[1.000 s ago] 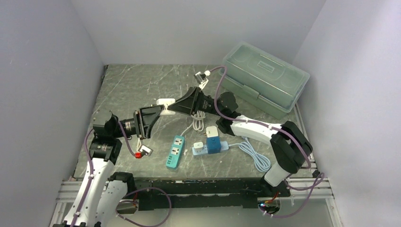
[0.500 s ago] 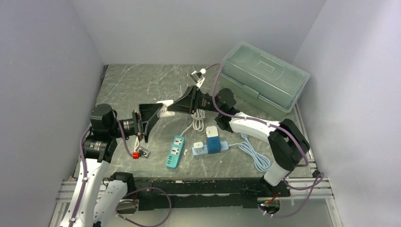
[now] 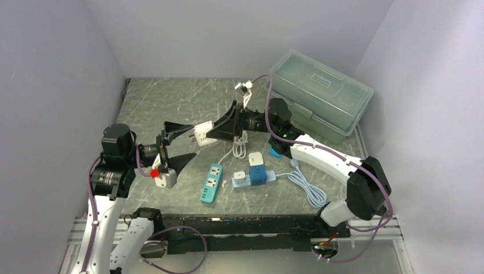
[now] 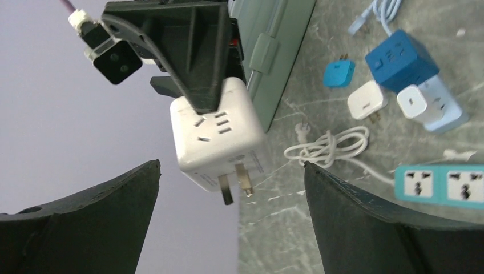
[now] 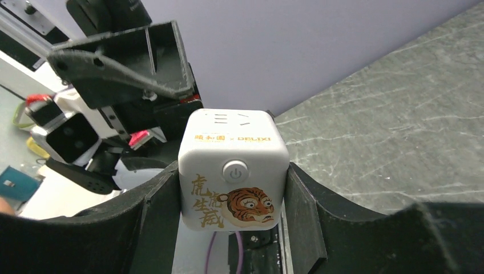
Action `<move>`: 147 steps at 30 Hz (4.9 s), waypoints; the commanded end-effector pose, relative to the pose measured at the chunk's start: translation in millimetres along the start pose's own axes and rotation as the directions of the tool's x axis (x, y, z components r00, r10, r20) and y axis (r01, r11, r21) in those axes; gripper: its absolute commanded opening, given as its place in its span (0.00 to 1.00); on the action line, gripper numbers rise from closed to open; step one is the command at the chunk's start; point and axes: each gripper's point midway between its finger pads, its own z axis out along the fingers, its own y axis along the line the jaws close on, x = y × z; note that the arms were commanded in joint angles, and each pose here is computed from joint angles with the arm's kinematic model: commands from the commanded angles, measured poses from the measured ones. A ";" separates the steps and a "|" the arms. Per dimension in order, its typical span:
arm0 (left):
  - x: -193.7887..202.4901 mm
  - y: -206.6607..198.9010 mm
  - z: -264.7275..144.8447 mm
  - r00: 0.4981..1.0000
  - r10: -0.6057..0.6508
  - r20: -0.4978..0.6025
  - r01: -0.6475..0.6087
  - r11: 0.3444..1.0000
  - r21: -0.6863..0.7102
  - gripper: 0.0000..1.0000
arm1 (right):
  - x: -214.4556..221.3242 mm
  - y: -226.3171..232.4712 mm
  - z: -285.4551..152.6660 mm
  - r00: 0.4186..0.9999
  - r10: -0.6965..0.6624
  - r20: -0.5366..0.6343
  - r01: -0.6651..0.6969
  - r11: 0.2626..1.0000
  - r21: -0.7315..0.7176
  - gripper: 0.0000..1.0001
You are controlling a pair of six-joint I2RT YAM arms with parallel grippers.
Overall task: Insert the plug
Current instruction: Pick up the plug from the corner of the board, then insert the plug into the socket.
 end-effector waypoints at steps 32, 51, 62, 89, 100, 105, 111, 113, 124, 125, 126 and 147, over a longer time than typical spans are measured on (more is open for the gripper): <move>11.4 14.2 11.4 0.996 -0.086 -0.027 0.083 0.990 -0.110 0.00 | -4.2 13.7 50.4 0.995 -0.090 0.048 0.086 0.993 0.082 1.00; 41.7 7.8 16.1 0.978 -0.181 -0.100 0.171 0.980 -0.106 0.80 | 20.6 -0.7 46.6 0.991 -0.106 -0.080 0.115 0.987 0.116 0.00; 142.1 -47.3 -4.3 0.560 -0.725 -0.401 0.666 0.682 -0.302 1.00 | 41.1 -70.3 -27.5 0.859 -0.245 -0.449 0.450 0.778 0.438 0.00; 214.4 -85.8 -56.4 0.037 -0.924 -0.381 0.744 0.280 -0.606 1.00 | 144.2 -119.8 -26.8 0.658 -0.180 -0.731 0.555 0.772 0.310 0.00; 240.2 -91.9 -77.7 -0.171 -0.934 -0.314 0.682 0.118 -0.722 1.00 | 175.5 -133.3 -24.2 0.499 -0.167 -0.850 0.569 0.803 0.176 0.00; 241.3 -91.7 -80.4 -0.163 -0.938 -0.305 0.666 0.124 -0.735 1.00 | 180.2 -137.5 -22.6 0.440 -0.171 -0.882 0.615 0.772 0.157 0.00; 242.3 -94.6 -80.6 -0.177 -0.935 -0.307 0.666 0.116 -0.737 1.00 | 183.6 -143.2 -17.7 0.409 -0.170 -0.897 0.640 0.754 0.149 0.00; 243.1 -97.0 -80.9 -0.188 -0.933 -0.306 0.665 0.108 -0.739 1.00 | 182.5 -145.3 -16.1 0.405 -0.172 -0.898 0.648 0.747 0.149 0.00; 247.2 -98.2 -85.0 -0.205 -0.930 -0.304 0.646 0.104 -0.756 1.00 | 180.5 -157.4 -16.1 0.381 -0.170 -0.909 0.681 0.716 0.152 0.00; 247.7 -97.9 -85.4 -0.206 -0.930 -0.304 0.644 0.105 -0.758 1.00 | 180.3 -157.4 -15.5 0.382 -0.171 -0.908 0.682 0.715 0.153 0.00; 247.9 -97.8 -85.4 -0.207 -0.931 -0.301 0.643 0.103 -0.759 1.00 | 179.6 -157.3 -14.8 0.385 -0.174 -0.906 0.683 0.714 0.153 0.00; 254.7 -96.8 -90.6 -0.231 -0.935 -0.271 0.611 0.077 -0.788 1.00 | 183.2 -159.9 -14.8 0.372 -0.161 -0.914 0.678 0.720 0.149 0.00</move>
